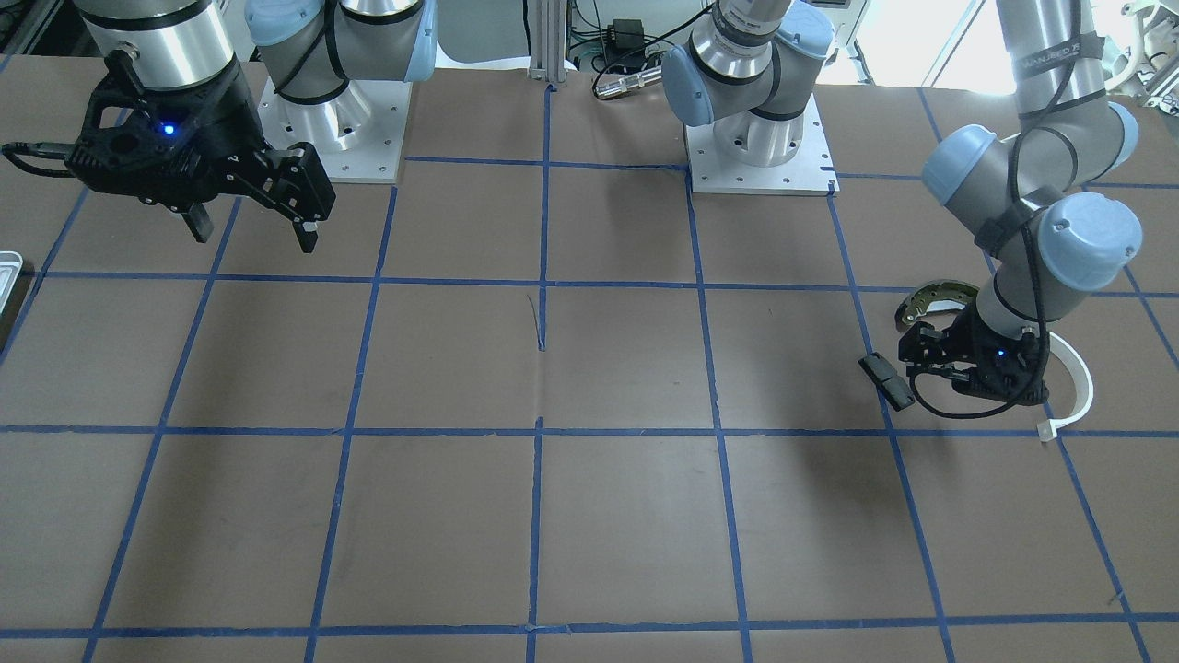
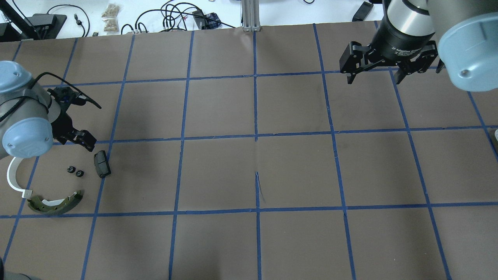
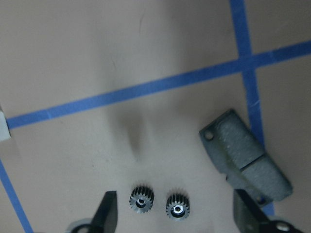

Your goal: Place bearing gear from tray to pile

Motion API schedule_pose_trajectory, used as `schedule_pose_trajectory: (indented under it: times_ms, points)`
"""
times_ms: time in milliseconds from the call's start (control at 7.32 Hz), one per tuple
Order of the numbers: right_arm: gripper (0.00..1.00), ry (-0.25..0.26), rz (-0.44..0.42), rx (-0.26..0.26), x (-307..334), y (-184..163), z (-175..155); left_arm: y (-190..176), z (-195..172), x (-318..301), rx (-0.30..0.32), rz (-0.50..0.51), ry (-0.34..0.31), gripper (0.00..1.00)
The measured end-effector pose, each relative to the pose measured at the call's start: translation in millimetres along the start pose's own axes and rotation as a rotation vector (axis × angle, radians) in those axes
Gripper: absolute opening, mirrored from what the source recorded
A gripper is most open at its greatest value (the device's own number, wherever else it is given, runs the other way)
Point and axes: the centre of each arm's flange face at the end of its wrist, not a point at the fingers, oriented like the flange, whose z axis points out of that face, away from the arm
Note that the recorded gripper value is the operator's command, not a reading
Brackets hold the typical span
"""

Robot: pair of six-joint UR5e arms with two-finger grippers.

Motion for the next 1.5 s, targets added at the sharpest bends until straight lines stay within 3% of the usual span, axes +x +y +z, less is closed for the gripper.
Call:
schedule_pose_trajectory:
  times_ms: [410,820,1230,1503]
  points:
    - [1.0,0.0,0.0,0.0,0.0,0.1,-0.2,-47.3,-127.3,125.3,0.024,-0.096,0.05,1.0]
    - [1.0,0.001,0.0,0.0,-0.1,0.2,-0.1,-22.5,-211.1,233.0,0.073,-0.159,0.084,1.0]
    - [1.0,0.002,0.0,0.0,0.2,0.1,-0.1,11.4,-250.4,211.1,0.061,-0.231,0.091,1.0]
    - [1.0,0.002,0.0,0.0,0.2,0.1,-0.2,14.6,-261.4,179.7,0.064,-0.305,0.144,1.0]
